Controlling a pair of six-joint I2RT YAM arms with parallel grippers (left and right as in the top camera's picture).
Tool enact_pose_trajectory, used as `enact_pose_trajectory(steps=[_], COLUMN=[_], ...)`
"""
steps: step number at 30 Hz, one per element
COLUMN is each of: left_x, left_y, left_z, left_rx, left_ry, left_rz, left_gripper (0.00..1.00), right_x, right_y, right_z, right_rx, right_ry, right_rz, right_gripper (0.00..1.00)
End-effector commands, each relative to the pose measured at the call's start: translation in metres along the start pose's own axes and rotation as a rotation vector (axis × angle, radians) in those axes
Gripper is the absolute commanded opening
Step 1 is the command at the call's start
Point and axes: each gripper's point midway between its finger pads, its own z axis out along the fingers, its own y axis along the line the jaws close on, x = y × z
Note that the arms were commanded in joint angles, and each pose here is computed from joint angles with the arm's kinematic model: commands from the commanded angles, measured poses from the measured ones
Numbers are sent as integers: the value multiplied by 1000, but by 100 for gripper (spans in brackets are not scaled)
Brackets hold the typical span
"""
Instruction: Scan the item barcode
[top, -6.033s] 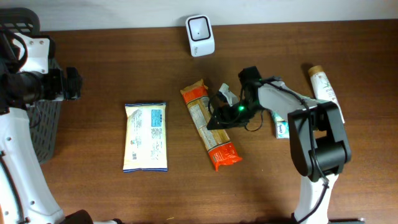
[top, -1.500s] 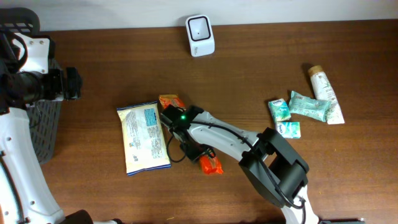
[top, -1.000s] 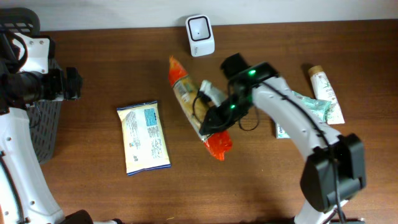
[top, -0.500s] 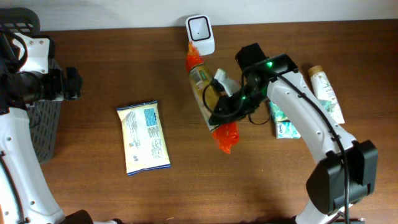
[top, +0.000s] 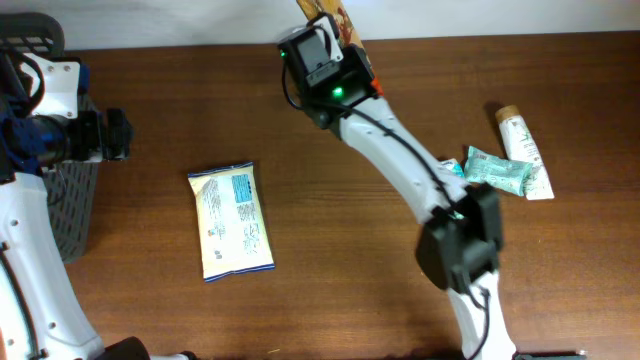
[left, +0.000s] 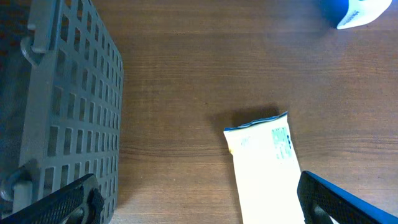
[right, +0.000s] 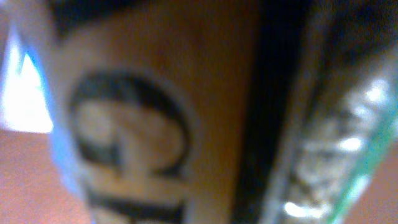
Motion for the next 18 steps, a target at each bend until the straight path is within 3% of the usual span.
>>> enact_pose_trajectory(steps=[1,5,18], left_x=[0,0,0], left_y=[-1,-1,-1], left_z=[-1,-1,-1], left_rx=[8,8,8], left_ry=[-2,-2,-2], left_rz=[9,9,9], left_gripper=[99,99,99], right_x=[11,41,41], right_y=[-33,1,4], right_z=[30,66,68], right_rx=[355,361,362], right_ry=[60,103,96], right_rz=[-28,-75,-43], right_gripper=[4,4,4])
